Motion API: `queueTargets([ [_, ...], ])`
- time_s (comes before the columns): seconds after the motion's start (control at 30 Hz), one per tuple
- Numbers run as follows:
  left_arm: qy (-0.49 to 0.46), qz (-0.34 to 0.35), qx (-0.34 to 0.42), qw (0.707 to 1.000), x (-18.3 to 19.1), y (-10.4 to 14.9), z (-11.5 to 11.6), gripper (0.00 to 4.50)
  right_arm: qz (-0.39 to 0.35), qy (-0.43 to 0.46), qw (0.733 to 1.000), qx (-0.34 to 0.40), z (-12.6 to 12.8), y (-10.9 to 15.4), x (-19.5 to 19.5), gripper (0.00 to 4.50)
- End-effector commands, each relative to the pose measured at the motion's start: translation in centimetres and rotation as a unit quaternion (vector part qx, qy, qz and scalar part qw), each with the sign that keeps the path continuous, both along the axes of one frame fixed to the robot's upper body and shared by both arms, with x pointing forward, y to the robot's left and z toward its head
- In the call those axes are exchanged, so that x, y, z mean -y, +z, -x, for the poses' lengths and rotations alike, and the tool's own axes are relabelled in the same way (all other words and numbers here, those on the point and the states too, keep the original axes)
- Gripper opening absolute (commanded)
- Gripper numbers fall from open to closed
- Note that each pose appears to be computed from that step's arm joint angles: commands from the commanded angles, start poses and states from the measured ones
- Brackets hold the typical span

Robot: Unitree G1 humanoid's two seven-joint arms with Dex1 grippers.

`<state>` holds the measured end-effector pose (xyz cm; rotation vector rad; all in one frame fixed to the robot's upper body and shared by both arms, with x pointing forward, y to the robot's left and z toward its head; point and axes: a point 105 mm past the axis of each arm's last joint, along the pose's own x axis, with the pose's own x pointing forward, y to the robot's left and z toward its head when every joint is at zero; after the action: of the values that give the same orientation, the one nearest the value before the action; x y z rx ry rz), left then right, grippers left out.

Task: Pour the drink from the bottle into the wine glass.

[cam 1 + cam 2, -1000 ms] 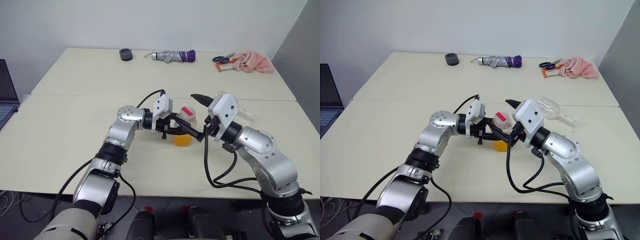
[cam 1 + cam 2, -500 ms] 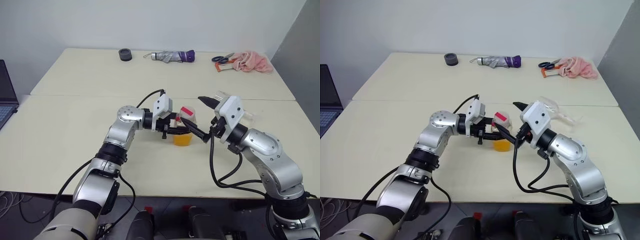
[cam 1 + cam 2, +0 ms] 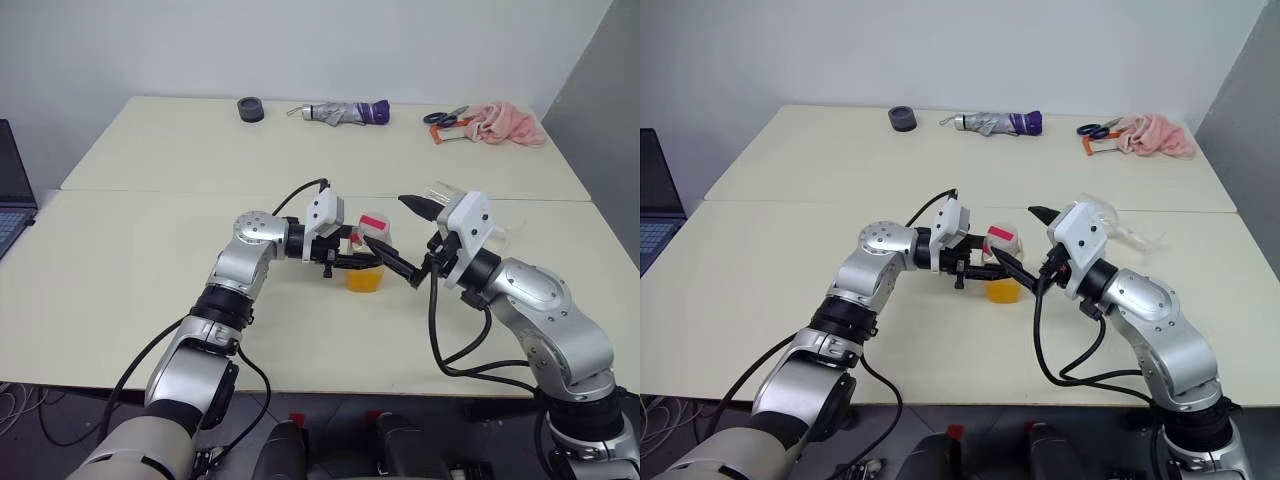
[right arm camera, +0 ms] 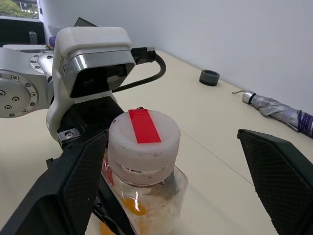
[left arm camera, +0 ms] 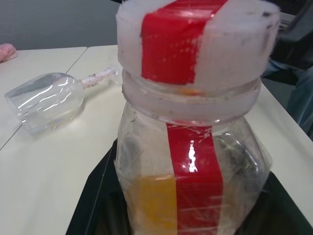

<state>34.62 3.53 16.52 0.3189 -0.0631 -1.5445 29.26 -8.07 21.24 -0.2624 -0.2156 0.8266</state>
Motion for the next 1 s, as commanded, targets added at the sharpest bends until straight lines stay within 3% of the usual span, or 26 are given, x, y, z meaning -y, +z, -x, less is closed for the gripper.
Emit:
queueTargets([
  [0.03, -0.012, 0.013, 0.024, 1.0, 0.06, 1.37, 0.25, 1.82, -0.002, -0.002, 1.0, 0.026, 0.52, 1.3, 0.45, 4.5],
  [1.0, -0.012, 0.01, 0.024, 1.0, -0.11, 1.36, 0.19, 1.82, 0.003, 0.0, 1.0, 0.02, 0.61, 1.2, 1.09, 4.5],
])
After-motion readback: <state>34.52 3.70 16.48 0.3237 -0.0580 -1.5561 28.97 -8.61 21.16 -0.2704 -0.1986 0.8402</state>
